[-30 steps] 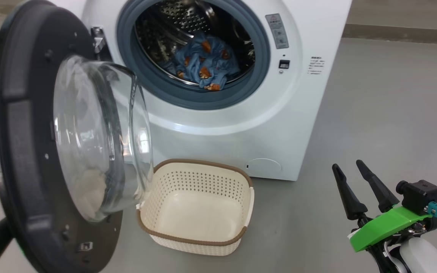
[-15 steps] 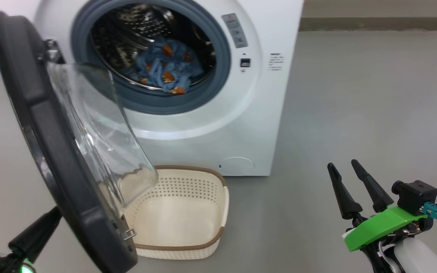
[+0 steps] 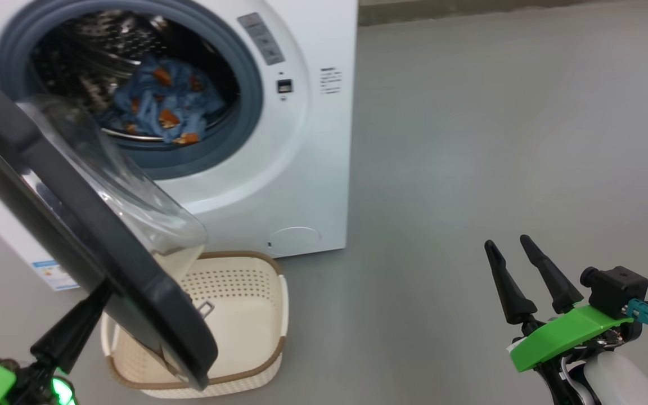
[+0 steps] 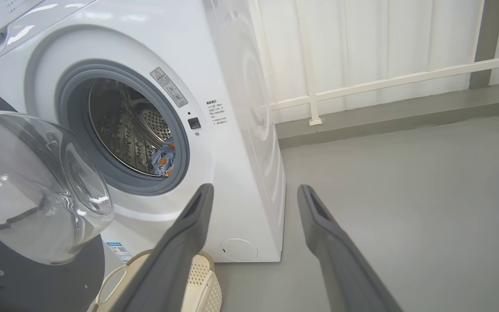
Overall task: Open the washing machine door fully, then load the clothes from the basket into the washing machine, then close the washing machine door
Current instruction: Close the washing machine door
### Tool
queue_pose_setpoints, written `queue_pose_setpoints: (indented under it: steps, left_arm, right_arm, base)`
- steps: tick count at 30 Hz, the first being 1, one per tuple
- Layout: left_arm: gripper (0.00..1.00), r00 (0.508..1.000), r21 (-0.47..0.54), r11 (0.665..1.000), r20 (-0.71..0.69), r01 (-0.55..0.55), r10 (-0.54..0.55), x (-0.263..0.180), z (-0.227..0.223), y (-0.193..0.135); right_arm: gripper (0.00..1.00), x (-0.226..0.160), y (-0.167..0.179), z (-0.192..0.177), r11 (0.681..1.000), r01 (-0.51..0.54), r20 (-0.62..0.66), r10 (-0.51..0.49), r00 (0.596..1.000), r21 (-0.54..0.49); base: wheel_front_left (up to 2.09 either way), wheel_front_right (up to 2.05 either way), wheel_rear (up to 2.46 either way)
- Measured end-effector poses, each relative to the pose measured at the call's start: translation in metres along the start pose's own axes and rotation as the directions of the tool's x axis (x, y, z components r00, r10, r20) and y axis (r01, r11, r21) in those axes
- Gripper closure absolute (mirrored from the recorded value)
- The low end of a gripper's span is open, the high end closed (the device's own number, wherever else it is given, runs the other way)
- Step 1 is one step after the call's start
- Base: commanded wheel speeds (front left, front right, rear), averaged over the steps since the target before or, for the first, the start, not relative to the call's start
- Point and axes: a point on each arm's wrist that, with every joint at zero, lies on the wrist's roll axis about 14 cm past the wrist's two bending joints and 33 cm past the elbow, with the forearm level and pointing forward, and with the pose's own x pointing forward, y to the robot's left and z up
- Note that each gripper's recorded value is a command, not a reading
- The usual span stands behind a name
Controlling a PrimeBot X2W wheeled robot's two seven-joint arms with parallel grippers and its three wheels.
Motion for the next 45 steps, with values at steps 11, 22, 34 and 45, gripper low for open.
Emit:
queue_pose_setpoints:
  steps: [11, 22, 34, 45]
  left_arm:
    - [1.00, 0.997, -0.007, 0.999, -0.061, 0.042, -0.042, 0.043, -0.010, -0.002]
    - [1.00, 0.999, 0.029, 0.999, -0.016, 0.040, -0.040, 0.034, 0.000, -0.004]
    - [0.44, 0.981, 0.231, 0.972, 0.192, -0.030, -0.015, 0.004, 0.031, -0.013]
    - [0.00, 0.902, 0.528, 0.793, 0.428, -0.304, 0.061, -0.018, 0.051, -0.003]
  right_arm:
    - [0.00, -0.015, -0.024, 0.002, 0.997, 0.075, 0.001, -0.075, 0.997, -0.008]
    - [0.00, -0.006, -0.016, 0.002, 0.999, 0.047, 0.004, -0.047, 0.999, -0.004]
    - [0.00, 0.009, 0.002, 0.007, 1.000, -0.009, 0.019, 0.009, 1.000, -0.002]
    - [0.00, 0.010, 0.001, 0.013, 1.000, -0.014, 0.033, 0.015, 0.999, -0.020]
  base:
    - [0.00, 0.00, 0.00]
    - [0.00, 0.00, 0.00]
    - [0.00, 0.00, 0.00]
    - [0.00, 0.00, 0.00]
